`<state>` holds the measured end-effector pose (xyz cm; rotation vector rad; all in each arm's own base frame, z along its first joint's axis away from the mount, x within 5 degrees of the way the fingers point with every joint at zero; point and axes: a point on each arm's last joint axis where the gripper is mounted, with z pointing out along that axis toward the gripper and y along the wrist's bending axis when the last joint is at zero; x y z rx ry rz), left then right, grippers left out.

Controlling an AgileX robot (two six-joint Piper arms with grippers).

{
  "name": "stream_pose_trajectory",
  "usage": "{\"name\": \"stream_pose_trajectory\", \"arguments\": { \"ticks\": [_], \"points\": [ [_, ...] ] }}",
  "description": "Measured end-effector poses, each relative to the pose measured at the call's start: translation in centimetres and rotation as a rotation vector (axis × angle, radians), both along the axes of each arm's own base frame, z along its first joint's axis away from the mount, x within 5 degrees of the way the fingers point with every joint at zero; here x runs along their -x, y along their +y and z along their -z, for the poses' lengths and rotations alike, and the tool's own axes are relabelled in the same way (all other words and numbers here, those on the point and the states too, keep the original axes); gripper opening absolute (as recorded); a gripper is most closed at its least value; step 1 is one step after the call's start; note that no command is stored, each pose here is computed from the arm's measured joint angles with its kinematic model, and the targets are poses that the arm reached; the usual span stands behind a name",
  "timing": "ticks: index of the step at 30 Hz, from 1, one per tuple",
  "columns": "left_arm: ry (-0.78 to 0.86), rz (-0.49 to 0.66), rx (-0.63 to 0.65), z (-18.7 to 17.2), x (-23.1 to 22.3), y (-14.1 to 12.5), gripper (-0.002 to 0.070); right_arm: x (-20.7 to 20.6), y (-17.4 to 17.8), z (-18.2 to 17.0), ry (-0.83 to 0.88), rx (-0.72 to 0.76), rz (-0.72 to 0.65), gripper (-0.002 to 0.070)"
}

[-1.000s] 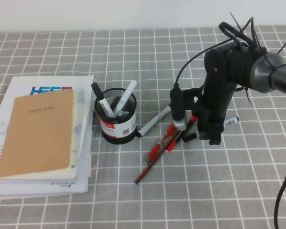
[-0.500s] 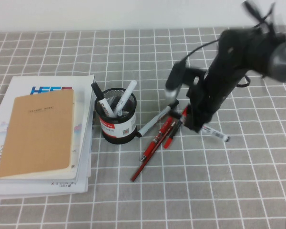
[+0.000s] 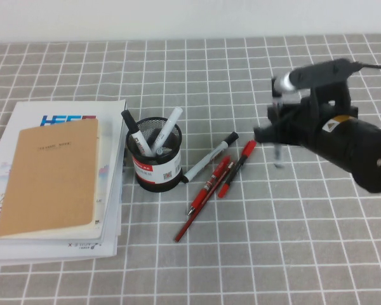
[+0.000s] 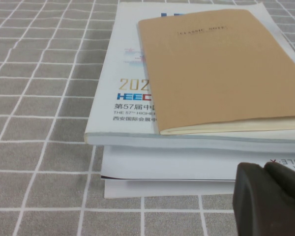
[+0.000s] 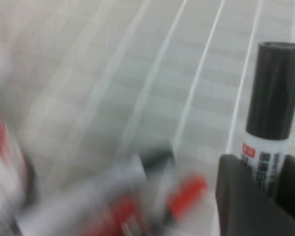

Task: Put the pen into the pen holder
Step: Place the pen onto the pen holder

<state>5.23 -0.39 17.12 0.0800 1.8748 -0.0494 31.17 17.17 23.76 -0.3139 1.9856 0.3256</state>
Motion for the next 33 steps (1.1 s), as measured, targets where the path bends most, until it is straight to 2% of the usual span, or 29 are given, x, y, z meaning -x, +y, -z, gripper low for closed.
{"name": "stream_pose_trajectory", "arguments": {
  "ticks": [1,4,8,11,14,16,30,33],
  "points": [
    [0.0,0.0,0.0,0.0,0.0,0.0,-0.0005,0.1,0.3,-0.6,-0.033,-0.075,0.022,0.0095],
    [0.0,0.0,0.0,0.0,0.0,0.0,-0.0005,0.5,1.8,-2.3,-0.167,-0.192,-0.029,0.0095],
    [0.0,0.0,0.0,0.0,0.0,0.0,-0.0005,1.1,4.6,-4.9,-0.494,-0.383,-0.248,0.0095],
    [0.0,0.0,0.0,0.0,0.0,0.0,-0.0005,1.1,6.8,-5.5,-0.604,-0.462,-0.447,0.0095],
    [0.0,0.0,0.0,0.0,0.0,0.0,-0.0005,0.4,8.7,-4.7,-0.585,-0.446,-0.566,0.0095],
    [0.0,0.0,0.0,0.0,0.0,0.0,-0.0005,-0.3,9.5,-3.7,-0.555,-0.418,-0.594,0.0095],
    [0.0,0.0,0.0,0.0,0.0,0.0,-0.0005,-2.5,11.1,3.0,-0.402,-0.36,-0.588,0.0095],
    [0.0,0.0,0.0,0.0,0.0,0.0,-0.0005,-2.5,11.1,3.2,-0.403,-0.365,-0.59,0.0139]
  ]
}}
